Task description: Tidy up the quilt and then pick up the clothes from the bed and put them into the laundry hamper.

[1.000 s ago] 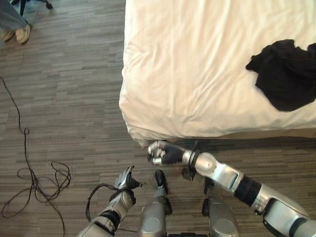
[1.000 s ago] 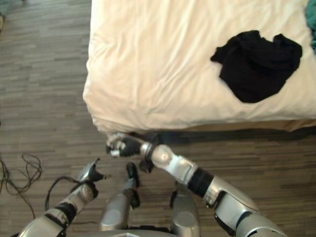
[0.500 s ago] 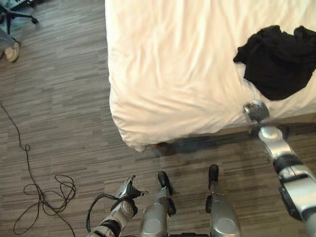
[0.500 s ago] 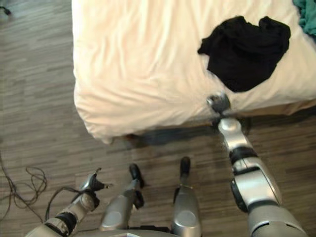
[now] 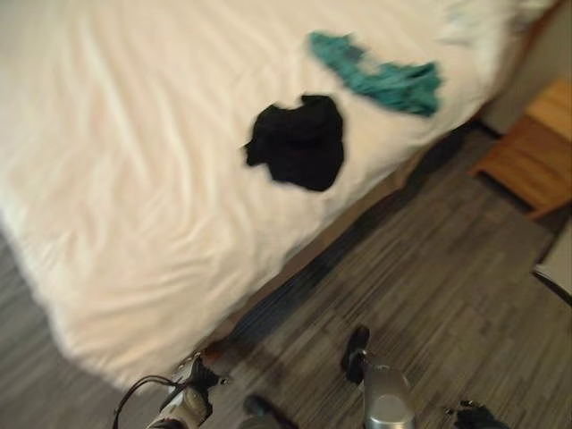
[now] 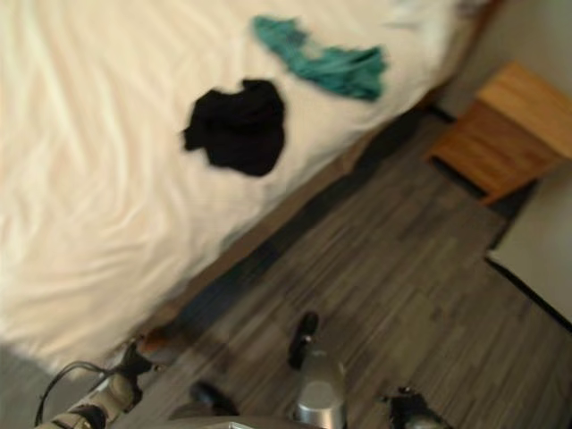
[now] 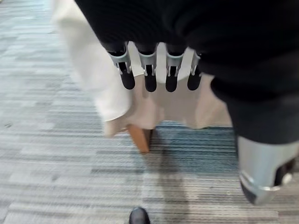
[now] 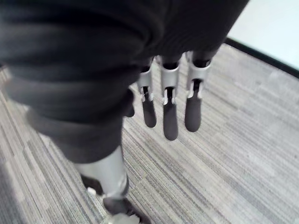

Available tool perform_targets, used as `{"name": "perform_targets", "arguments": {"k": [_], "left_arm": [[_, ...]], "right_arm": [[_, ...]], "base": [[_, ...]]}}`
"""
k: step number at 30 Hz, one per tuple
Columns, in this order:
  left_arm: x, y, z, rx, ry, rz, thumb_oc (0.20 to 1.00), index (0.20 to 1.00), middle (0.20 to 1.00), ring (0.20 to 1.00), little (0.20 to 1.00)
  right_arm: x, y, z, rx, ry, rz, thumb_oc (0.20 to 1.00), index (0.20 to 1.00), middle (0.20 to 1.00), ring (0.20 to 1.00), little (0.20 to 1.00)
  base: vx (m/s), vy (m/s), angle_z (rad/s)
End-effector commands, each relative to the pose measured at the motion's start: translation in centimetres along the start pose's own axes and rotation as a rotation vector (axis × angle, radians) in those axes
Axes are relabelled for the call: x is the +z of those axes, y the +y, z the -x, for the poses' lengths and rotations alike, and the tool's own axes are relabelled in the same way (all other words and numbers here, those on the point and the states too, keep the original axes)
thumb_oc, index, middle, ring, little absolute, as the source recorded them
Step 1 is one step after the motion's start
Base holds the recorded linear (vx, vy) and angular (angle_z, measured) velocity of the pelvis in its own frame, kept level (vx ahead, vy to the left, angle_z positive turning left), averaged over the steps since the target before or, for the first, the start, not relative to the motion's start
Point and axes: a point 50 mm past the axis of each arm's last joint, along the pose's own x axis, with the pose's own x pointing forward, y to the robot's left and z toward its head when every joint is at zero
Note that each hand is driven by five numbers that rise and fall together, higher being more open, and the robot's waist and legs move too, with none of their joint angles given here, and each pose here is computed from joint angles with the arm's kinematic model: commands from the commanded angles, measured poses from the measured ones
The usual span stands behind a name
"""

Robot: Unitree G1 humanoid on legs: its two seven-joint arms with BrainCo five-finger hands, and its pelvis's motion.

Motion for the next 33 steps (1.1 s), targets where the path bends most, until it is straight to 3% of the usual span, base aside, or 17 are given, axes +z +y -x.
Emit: {"name": "perform_targets", "arguments": {"k": [1,7,16,23,33], "left_arm": [[1.8,0.4,-0.4,0.007,-0.03,-0.031,1.0,1.0,1.0,1.0,1.0],[2.3,-0.5,-0.2,0.017,-0.039,0.044,1.0,1.0,1.0,1.0,1.0],[4.7,-1.6,-0.1,0.005,-0.103,0.111,1.0,1.0,1.0,1.0,1.0],[3.3,-3.7,0.5,-0.076,-0.06,0.065,1.0,1.0,1.0,1.0,1.0],[4.5,-1.0,-0.3,-0.024,-0.111,-0.073,1.0,1.0,1.0,1.0,1.0]], "right_arm": [[3.0,-0.6,-0.4,-0.023,-0.093,0.052,1.0,1.0,1.0,1.0,1.0],[5.0,1.1,-0.3,0.027,-0.162,0.2,1.0,1.0,1.0,1.0,1.0],[5.6,1.7,-0.2,0.033,-0.184,0.288,1.0,1.0,1.0,1.0,1.0],[3.5,1.8,-0.2,0.046,-0.124,0.308,1.0,1.0,1.0,1.0,1.0],[4.9,1.8,-0.2,0.042,-0.144,0.123,1.0,1.0,1.0,1.0,1.0]], "base": [[0.21,-0.257,-1.44],[0.29,-0.325,-1.62],[0.37,0.072,-1.19],[0.52,0.135,-0.24],[0.48,0.004,0.12]]}}
